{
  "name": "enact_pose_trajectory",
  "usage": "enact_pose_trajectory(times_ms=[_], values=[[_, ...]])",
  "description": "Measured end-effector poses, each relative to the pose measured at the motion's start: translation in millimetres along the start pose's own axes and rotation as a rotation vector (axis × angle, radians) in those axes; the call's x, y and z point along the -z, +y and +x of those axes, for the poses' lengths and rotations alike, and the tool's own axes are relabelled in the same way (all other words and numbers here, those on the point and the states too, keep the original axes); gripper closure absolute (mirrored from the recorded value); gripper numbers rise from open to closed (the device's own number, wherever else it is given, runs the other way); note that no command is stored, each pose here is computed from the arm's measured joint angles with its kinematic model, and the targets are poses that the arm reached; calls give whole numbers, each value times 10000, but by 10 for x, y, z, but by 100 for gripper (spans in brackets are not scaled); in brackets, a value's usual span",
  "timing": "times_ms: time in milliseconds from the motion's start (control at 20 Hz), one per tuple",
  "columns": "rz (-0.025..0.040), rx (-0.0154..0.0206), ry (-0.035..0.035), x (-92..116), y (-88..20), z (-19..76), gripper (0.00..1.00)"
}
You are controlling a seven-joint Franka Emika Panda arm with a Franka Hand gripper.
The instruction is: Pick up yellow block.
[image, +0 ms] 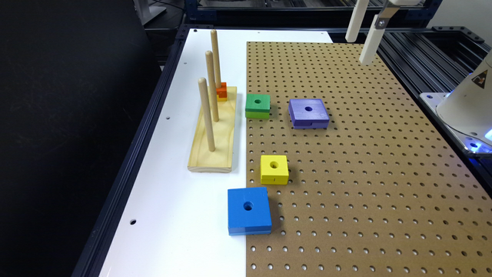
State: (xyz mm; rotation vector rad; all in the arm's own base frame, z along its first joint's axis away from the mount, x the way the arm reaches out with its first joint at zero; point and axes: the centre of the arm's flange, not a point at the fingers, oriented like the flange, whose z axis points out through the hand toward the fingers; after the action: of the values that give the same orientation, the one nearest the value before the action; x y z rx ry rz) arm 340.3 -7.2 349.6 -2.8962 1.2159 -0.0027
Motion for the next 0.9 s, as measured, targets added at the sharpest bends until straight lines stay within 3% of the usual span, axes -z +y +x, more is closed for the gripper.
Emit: enact_pose_trajectory(times_ms=[400, 900], values=[[-1, 24, 18, 4, -6, -6, 0], [-16, 135, 63, 11, -47, -47, 0]])
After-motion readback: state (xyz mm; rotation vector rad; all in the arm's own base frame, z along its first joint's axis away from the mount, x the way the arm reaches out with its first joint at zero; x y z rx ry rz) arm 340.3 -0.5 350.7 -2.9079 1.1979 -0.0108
